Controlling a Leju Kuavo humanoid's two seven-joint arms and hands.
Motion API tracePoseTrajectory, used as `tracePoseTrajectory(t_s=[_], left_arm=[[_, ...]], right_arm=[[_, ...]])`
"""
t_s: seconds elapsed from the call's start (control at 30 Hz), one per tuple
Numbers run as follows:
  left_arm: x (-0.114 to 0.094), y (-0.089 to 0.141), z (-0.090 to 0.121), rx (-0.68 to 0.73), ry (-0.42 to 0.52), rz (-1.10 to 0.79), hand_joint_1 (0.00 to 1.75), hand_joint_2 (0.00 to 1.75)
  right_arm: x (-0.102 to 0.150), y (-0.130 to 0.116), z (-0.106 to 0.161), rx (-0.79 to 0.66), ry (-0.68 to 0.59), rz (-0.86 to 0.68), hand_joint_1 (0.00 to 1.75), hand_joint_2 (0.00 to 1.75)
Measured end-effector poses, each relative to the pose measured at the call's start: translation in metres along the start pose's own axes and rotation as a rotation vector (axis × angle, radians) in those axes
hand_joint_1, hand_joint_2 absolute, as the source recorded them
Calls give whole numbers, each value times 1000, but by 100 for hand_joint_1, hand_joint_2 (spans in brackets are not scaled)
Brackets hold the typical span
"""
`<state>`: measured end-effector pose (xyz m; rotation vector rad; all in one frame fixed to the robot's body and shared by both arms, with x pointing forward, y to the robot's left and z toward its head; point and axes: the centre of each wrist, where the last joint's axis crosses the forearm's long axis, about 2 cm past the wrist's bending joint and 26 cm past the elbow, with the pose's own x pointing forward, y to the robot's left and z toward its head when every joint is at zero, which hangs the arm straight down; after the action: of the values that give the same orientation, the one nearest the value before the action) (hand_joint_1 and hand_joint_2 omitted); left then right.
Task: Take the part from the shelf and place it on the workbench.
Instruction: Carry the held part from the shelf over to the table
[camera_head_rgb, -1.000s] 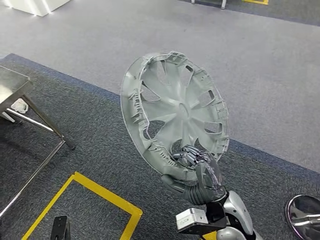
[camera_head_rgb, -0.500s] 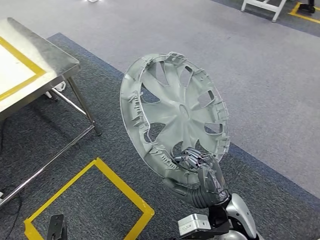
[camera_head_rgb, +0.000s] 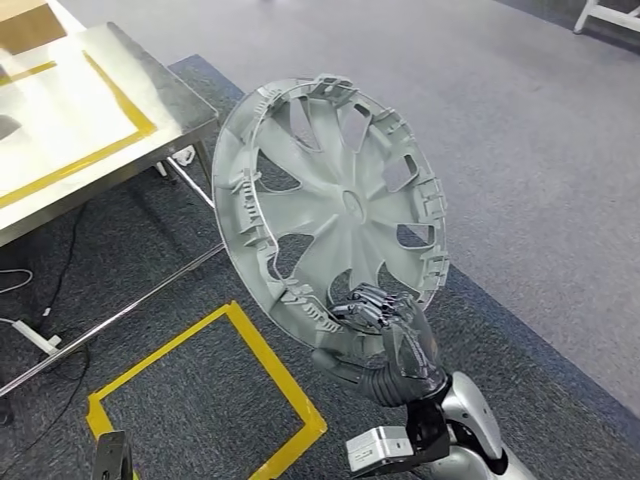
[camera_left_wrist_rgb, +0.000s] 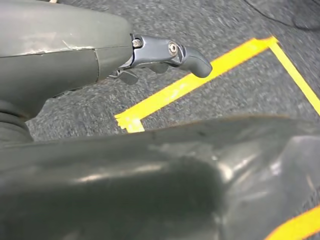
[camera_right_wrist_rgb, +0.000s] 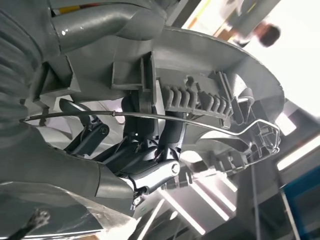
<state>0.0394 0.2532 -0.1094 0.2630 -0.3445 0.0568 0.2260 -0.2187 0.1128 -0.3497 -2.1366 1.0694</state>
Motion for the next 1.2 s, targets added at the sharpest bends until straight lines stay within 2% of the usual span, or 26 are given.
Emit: tracePoseTrajectory(t_s=[0.77, 1.2], left_arm=[[-2, -4, 2, 5, 19, 10, 0, 0], [1, -4, 1, 17, -2, -1, 0, 0]], right_arm=[[-1, 3, -10, 21, -21, -12, 175, 175], [-10, 1, -18, 31, -27, -31, 175, 175]])
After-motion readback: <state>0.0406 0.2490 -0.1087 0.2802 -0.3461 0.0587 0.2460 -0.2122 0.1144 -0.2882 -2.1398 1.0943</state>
